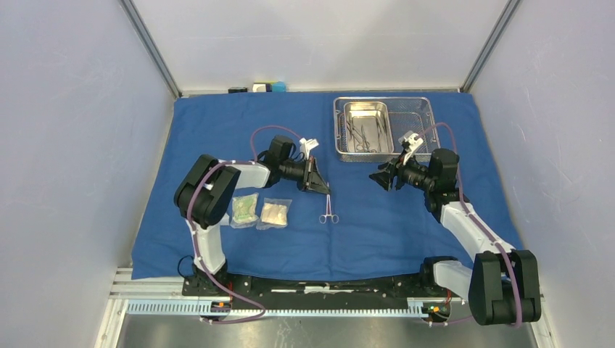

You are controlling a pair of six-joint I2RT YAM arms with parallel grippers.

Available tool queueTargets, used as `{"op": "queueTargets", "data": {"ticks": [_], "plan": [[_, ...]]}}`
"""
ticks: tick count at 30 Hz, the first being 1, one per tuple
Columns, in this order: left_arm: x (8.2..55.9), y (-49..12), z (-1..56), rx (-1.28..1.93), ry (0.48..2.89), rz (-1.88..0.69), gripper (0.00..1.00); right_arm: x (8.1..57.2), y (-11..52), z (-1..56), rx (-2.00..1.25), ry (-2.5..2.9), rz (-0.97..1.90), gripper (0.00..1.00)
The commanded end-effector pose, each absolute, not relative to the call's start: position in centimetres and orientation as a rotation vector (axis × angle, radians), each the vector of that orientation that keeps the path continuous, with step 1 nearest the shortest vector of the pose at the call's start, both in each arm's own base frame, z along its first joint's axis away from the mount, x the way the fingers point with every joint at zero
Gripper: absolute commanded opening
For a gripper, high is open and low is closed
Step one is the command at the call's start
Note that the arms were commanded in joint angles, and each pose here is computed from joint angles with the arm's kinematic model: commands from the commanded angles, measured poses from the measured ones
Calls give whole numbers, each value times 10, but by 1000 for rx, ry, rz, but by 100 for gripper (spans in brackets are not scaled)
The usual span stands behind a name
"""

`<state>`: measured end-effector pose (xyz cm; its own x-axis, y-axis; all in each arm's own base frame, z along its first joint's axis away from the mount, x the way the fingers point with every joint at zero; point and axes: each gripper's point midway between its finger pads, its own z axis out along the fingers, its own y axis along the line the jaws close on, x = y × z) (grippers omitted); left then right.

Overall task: Open and lay out the surgical kit
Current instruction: Place the medical item in the surgical kit.

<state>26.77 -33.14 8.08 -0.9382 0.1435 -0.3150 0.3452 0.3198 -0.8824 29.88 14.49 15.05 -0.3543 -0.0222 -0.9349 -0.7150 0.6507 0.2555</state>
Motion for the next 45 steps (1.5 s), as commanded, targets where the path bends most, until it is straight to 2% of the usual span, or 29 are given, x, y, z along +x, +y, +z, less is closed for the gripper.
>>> {"op": "queueTargets", "data": {"ticks": [1,17,24,32,45], "plan": [[271,-324,64,452,2422,-1707,2,303,140,152,-601,1784,764,58],[273,-320,45,425,2514,-1695,6,303,138,145,-590,1797,756,57],[274,-320,38,419,2541,-1674,17,303,137,144,-586,1800,755,57],[276,-317,32,421,2566,-1638,24,303,137,142,-585,1804,758,57],[281,-309,35,458,2598,-1493,51,302,138,142,-581,1802,762,56]]}}
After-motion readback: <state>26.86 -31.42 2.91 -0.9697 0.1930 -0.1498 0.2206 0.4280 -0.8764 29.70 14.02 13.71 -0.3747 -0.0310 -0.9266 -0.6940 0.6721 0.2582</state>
